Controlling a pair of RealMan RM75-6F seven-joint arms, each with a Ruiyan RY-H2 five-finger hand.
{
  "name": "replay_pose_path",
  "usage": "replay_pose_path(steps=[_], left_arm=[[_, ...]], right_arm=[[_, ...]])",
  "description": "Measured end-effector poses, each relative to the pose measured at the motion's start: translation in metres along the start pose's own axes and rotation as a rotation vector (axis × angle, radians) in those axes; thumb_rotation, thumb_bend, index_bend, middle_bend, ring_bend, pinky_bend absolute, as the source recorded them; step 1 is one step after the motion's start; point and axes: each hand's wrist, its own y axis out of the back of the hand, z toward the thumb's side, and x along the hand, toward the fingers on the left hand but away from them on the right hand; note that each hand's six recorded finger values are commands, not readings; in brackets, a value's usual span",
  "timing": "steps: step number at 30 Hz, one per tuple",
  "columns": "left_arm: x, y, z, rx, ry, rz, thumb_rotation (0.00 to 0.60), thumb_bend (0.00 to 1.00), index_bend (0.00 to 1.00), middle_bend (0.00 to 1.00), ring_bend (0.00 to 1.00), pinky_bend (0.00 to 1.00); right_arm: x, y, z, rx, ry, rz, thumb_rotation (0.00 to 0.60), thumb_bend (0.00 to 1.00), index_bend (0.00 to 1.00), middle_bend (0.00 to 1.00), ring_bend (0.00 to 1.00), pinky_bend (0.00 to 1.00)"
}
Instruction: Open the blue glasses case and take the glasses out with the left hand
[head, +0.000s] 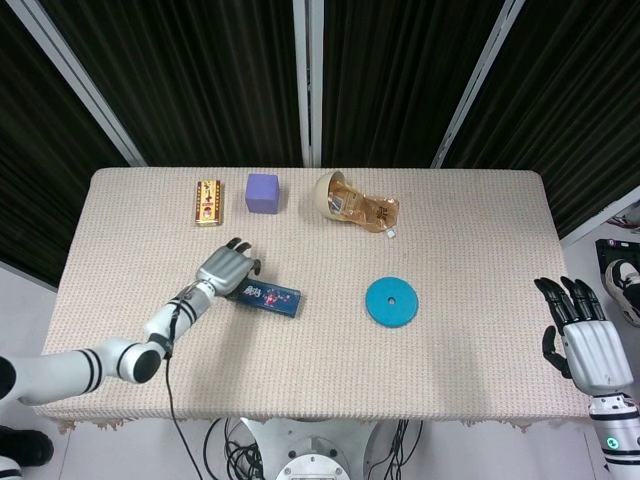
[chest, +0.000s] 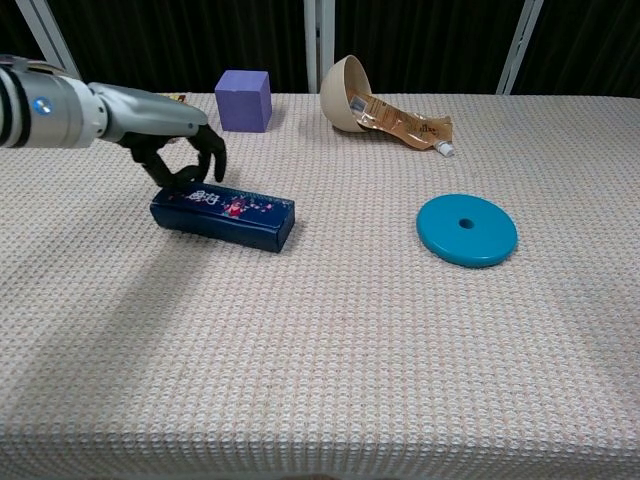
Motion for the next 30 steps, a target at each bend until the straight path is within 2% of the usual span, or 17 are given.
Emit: replay_pose_path(steps=[6,8,11,14,16,18,22,27,30], left_arm=[[-0.022,-0.014,-0.007,-0.110,0.022,-0.032,0.600,0.61,0.34,0.41,0.09,0.01],[-0.025,-0.013,-0.005,-0.121,0.016,-0.020,0.600,0.56,0.33,0.40,0.09,0.01],[-0.028,-0.006,0.000,-0.125,-0.002,0.033,0.600,0.52,0.30,0.36,0.09,0.01],[-0.028,0.003,0.010,-0.122,-0.035,0.107,0.600,0.38,0.27,0.31,0.09,0.01],[-0.027,0.008,0.021,-0.118,-0.066,0.156,0.600,0.33,0.26,0.30,0.09,0.02],[-0.023,0.008,0.033,-0.119,-0.089,0.178,0.600,0.31,0.26,0.30,0.09,0.02],[-0.018,0.003,0.045,-0.103,-0.096,0.174,0.600,0.31,0.26,0.30,0.09,0.02],[-0.015,-0.002,0.052,-0.078,-0.077,0.171,0.600,0.31,0.24,0.28,0.09,0.02],[-0.016,-0.006,0.052,-0.072,-0.060,0.169,0.600,0.31,0.18,0.23,0.08,0.02]], right_arm=[[-0.003,-0.001,0.003,0.001,0.009,0.005,0.600,0.77,0.00,0.12,0.00,0.00],[-0.003,-0.001,0.003,0.001,0.010,0.005,0.600,0.77,0.00,0.12,0.00,0.00],[-0.004,-0.001,0.004,0.000,0.012,0.005,0.600,0.75,0.00,0.12,0.00,0.00],[-0.005,-0.001,0.006,-0.001,0.018,0.006,0.600,0.73,0.00,0.12,0.00,0.00],[-0.005,-0.002,0.006,-0.004,0.021,0.007,0.600,0.73,0.00,0.12,0.00,0.00],[-0.005,-0.002,0.006,-0.006,0.020,0.008,0.600,0.72,0.00,0.12,0.00,0.00],[-0.004,-0.003,0.003,-0.009,0.013,0.010,0.600,0.72,0.00,0.12,0.00,0.00],[-0.002,-0.003,-0.001,-0.012,0.008,0.008,0.600,0.72,0.00,0.12,0.00,0.00],[-0.002,-0.003,-0.002,-0.014,0.009,0.007,0.600,0.70,0.00,0.12,0.00,0.00]])
